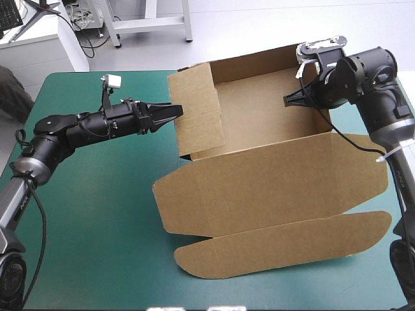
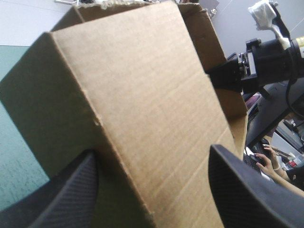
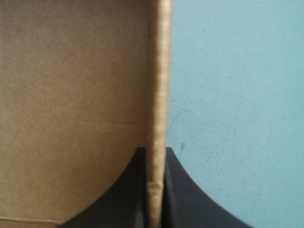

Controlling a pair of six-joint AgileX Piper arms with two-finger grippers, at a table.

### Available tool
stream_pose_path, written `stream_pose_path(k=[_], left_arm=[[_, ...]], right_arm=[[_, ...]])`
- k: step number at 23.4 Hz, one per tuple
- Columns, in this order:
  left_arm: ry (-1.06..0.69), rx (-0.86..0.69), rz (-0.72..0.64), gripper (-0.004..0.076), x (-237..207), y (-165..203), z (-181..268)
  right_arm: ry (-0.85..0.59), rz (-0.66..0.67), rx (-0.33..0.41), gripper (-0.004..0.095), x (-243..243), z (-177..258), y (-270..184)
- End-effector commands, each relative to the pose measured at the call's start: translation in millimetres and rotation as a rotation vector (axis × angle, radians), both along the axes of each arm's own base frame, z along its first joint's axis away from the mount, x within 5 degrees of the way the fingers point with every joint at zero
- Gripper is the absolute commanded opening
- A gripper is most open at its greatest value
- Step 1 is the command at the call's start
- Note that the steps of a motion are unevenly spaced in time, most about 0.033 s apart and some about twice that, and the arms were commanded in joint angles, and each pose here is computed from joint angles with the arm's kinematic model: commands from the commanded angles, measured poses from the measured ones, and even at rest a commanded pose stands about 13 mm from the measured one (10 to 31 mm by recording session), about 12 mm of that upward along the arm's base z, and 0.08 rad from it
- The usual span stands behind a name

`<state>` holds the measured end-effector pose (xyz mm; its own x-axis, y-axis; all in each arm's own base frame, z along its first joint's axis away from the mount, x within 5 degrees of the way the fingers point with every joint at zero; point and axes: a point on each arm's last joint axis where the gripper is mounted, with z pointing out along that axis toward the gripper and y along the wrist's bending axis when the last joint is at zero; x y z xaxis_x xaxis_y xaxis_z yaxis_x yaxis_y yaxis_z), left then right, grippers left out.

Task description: Fold the box

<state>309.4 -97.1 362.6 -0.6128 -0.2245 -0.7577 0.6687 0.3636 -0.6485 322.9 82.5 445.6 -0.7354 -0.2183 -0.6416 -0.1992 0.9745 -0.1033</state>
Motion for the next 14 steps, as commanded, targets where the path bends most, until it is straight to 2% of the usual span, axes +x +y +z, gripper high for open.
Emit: stream_pose_path(k=[1,5,7,14], left_arm=[[-0.015,-0.02,0.017,0.0469,-9,-10,38],[0.06,0.136,0.11,0.0461,-6,-22,45],[0.079,0.241,0.175,0.0439,-4,-25,48],[0.123,0.39,0.278,0.0434,-7,-36,58]], right_arm=[[-0.085,0.003,0.03,-0.002,-12,22,-4],[-0.11,0.039,0.106,-0.0018,-11,24,4],[-0.121,0.063,0.166,-0.0018,-10,26,9],[-0.128,0.072,0.212,-0.0015,-10,27,13]])
